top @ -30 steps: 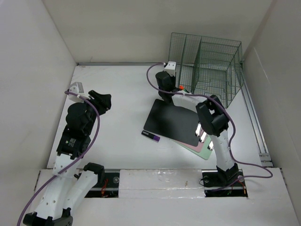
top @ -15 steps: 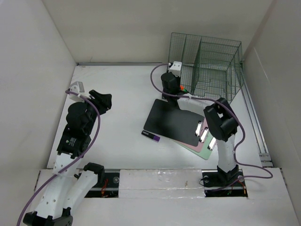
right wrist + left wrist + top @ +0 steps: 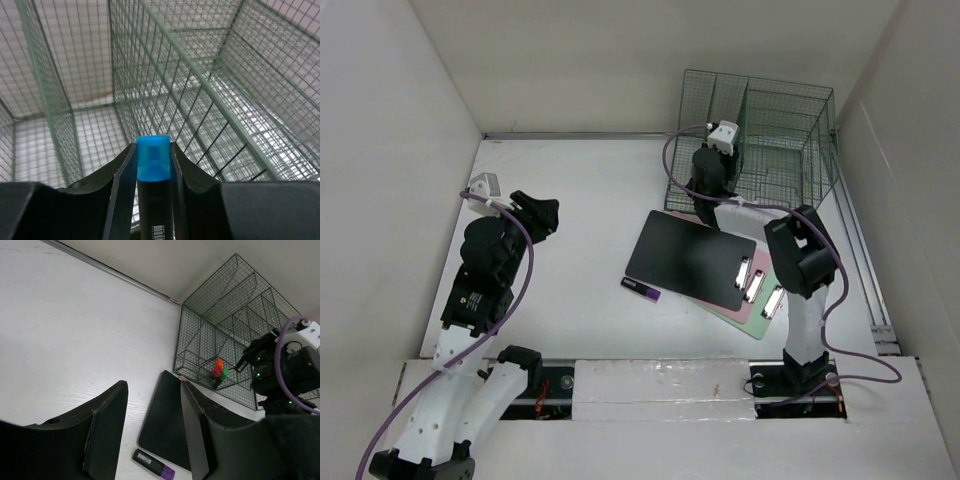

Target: Organize the desk

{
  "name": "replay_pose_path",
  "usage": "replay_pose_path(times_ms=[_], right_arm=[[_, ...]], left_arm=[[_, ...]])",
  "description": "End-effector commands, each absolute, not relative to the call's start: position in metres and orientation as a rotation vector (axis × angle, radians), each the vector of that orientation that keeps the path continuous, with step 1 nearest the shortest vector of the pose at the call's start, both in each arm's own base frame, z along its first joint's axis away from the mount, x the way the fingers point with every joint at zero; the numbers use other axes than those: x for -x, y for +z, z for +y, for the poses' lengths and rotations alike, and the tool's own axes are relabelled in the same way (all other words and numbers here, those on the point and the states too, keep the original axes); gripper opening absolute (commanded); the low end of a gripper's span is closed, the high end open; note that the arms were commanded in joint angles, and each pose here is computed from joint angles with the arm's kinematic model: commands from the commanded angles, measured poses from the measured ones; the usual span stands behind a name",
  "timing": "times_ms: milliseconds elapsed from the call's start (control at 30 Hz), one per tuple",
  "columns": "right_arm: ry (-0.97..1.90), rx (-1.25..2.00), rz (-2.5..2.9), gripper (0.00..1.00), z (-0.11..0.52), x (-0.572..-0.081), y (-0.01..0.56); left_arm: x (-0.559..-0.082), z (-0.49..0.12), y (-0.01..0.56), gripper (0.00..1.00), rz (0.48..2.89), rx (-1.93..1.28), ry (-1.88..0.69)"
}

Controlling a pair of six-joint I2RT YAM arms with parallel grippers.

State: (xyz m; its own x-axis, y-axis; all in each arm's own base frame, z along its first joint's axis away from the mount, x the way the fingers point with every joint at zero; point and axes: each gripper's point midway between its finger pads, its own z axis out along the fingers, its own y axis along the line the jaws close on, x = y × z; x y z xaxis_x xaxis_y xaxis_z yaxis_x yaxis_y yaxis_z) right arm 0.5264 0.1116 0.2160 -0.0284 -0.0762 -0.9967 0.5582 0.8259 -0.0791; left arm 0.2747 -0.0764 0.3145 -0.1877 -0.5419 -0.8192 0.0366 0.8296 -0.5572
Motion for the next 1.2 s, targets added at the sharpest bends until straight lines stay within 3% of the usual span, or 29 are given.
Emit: replay_pose_path(times_ms=[0, 633, 1000, 1167], right_arm=[[-0.594, -0.409, 1.472, 0.07, 0.104, -0.524, 0.226], [-0.640, -0.306, 1.478, 0.11, 0.120, -0.516, 0.194], [-0.666, -0.270, 1.510, 0.23, 0.120, -0.515, 0.181], [-0.661, -0.272, 1.505, 0.34, 0.119, -0.513, 0.186]], left_arm=[[-0.276, -0.078, 0.332, 0.43, 1.630, 0.373, -0.563], [-0.277, -0.078, 0.331, 0.43, 1.636, 0.373, -0.559], [-0.276, -0.077, 0.332, 0.43, 1.630, 0.373, -0.561], [-0.276, -0.077, 0.331, 0.43, 1.632, 0.373, -0.560]])
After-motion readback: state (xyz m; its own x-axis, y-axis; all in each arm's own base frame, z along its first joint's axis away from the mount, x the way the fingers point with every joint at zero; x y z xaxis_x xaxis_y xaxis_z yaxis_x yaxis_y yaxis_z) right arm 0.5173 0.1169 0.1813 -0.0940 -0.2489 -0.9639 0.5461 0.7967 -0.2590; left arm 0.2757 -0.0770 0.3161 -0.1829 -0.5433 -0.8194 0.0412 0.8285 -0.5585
